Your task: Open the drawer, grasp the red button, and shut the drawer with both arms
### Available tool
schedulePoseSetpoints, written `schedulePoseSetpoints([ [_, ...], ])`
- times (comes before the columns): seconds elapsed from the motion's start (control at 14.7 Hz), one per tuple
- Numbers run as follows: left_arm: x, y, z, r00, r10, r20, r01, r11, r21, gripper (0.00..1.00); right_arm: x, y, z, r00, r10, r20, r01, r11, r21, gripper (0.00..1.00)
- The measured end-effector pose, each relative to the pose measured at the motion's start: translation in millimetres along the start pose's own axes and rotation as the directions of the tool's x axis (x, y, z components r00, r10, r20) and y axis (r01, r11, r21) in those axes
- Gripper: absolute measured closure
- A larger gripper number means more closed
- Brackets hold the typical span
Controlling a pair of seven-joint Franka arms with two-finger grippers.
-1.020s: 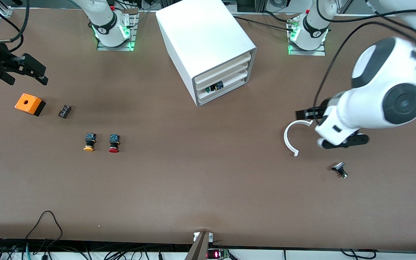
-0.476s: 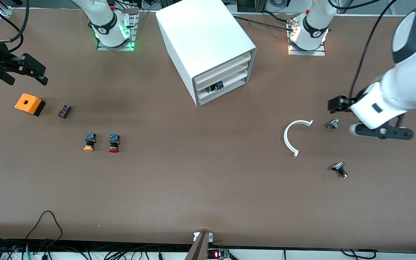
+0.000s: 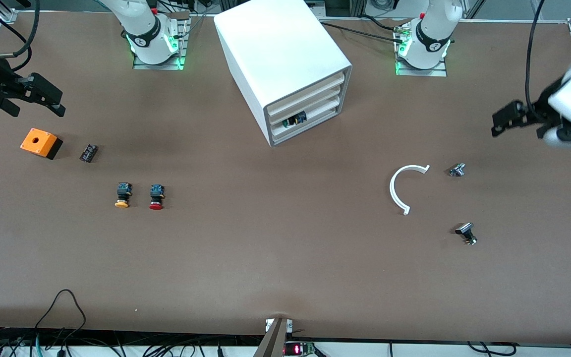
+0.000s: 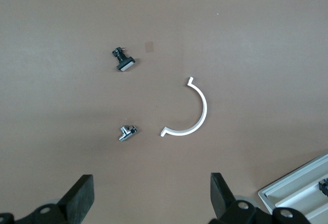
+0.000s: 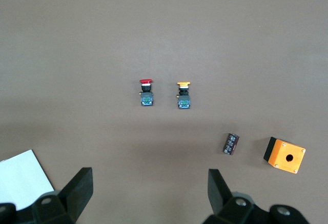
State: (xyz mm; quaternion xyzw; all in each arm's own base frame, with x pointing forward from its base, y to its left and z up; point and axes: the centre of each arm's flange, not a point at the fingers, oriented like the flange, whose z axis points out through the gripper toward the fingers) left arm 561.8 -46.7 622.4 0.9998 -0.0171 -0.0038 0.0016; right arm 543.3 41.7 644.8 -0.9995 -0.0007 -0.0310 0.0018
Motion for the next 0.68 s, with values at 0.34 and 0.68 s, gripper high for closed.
schedulePoseSetpoints([
  [0.34, -8, 16, 6, 0.999, 0.03, 0.013, -0.03, 1.0, 0.008, 0.0, 0, 0, 0, 1.0, 0.0, 0.0, 0.0, 1.0, 0.0, 0.0],
  [0.68, -8, 16, 6, 0.999, 0.033, 0.012, -0.034, 0.999, 0.027, 0.0, 0, 1, 0, 1.0, 0.002, 0.0, -0.002, 1.0, 0.0, 0.0],
])
